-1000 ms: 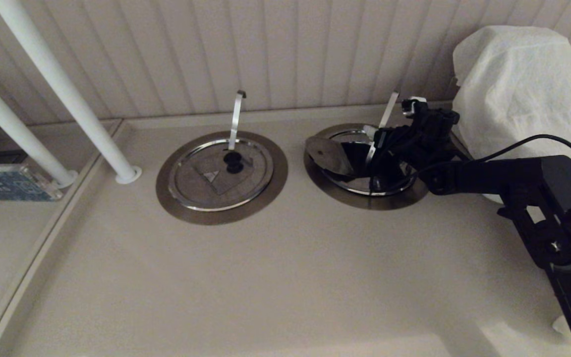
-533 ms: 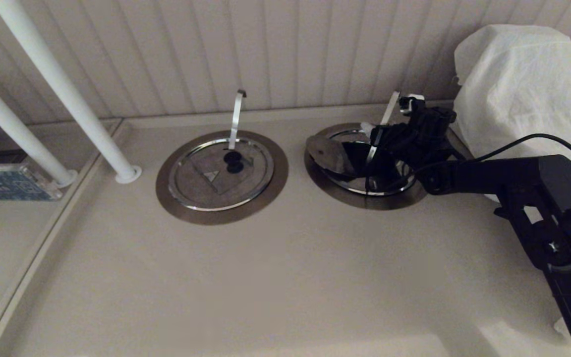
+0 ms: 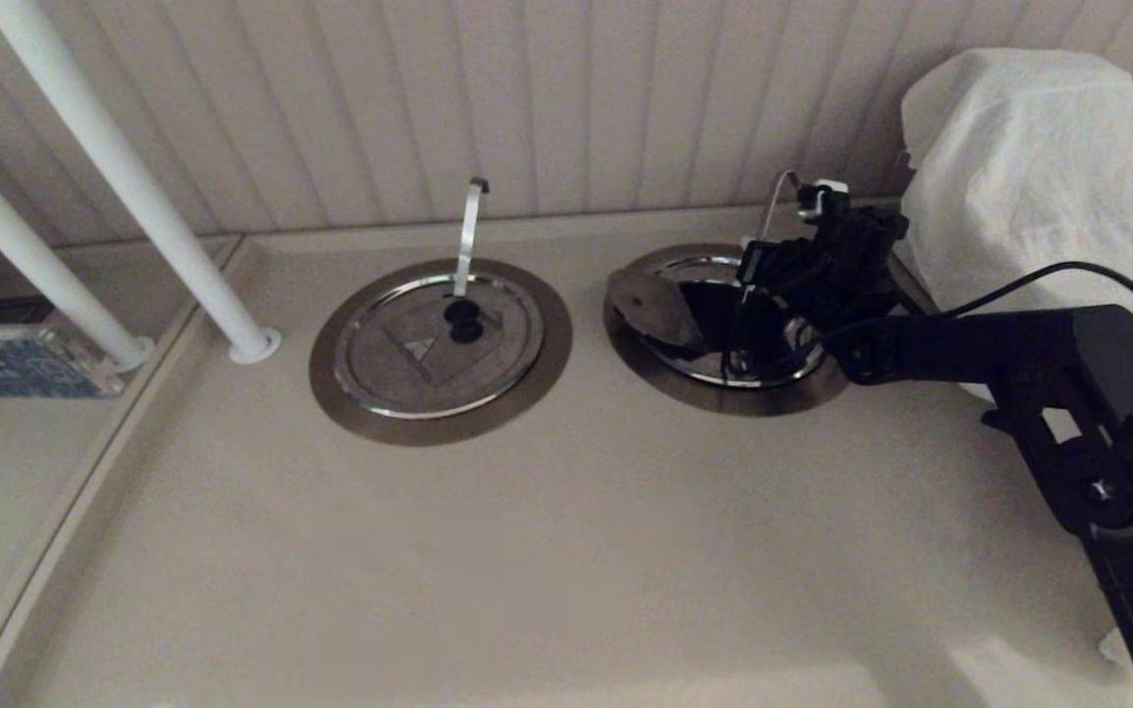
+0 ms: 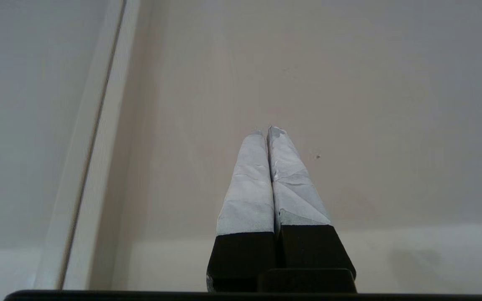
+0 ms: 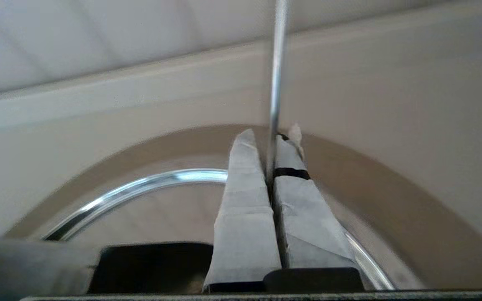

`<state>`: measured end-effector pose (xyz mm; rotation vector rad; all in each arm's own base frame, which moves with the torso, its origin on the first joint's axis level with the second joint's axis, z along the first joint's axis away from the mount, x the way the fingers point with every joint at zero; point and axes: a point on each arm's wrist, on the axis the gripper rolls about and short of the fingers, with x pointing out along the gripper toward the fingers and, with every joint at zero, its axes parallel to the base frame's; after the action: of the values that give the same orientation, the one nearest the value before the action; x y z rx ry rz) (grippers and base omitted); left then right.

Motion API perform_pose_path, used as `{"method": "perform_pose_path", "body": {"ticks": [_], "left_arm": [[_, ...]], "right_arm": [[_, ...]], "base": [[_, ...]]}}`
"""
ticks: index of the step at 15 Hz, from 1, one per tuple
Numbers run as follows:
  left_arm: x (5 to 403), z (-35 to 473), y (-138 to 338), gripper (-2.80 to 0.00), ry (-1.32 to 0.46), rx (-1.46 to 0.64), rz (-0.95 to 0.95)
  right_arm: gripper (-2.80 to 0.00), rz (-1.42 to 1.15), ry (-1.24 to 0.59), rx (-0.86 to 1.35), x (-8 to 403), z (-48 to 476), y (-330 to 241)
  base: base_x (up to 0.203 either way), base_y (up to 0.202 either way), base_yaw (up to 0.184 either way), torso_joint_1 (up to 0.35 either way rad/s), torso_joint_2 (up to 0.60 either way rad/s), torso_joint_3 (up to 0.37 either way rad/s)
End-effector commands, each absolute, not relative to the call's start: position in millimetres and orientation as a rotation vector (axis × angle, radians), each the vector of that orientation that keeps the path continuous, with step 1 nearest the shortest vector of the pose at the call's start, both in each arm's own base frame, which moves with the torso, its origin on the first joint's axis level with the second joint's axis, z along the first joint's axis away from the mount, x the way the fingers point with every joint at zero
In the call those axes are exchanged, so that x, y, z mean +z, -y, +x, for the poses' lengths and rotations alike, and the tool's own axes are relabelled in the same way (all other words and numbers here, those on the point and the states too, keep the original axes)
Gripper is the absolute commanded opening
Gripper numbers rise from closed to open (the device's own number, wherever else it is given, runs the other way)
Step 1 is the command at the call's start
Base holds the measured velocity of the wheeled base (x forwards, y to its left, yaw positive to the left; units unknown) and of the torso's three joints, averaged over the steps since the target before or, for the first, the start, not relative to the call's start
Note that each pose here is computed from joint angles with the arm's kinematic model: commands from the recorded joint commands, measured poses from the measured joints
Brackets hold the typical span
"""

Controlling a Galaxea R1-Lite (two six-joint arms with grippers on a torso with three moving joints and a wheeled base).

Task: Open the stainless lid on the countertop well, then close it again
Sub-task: Stir with a spoon

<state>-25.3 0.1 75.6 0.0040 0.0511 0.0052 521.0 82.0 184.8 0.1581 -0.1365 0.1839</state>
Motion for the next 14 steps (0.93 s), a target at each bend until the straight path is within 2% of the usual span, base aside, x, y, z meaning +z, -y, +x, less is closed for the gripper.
{"method": "perform_pose_path", "body": {"ticks": [1, 6, 11, 14], "left_arm": [[75.5, -25.3, -0.1, -2.8, -0.052, 0.006, 0.005], [75.5, -25.3, -0.1, -2.8, -0.052, 0.006, 0.005], [75.5, -25.3, -0.1, -2.8, -0.052, 0.006, 0.005], [75.5, -25.4, -0.1, -2.8, -0.052, 0.006, 0.005]], "right_arm": [[-2.8, 0.161, 0.146, 0.183, 188.6, 519.7, -81.6], [-2.8, 0.163, 0.153, 0.187, 194.5, 516.3, -83.5], [-2.8, 0.222, 0.192, 0.214, 236.8, 487.5, -91.5], [-2.8, 0.218, 0.192, 0.208, 242.6, 481.1, -91.0]], "base": [[0.0, 0.0, 0.0, 0.0, 0.0, 0.0], [0.0, 0.0, 0.0, 0.0, 0.0, 0.0], [0.0, 0.0, 0.0, 0.0, 0.0, 0.0], [0.0, 0.0, 0.0, 0.0, 0.0, 0.0]]}}
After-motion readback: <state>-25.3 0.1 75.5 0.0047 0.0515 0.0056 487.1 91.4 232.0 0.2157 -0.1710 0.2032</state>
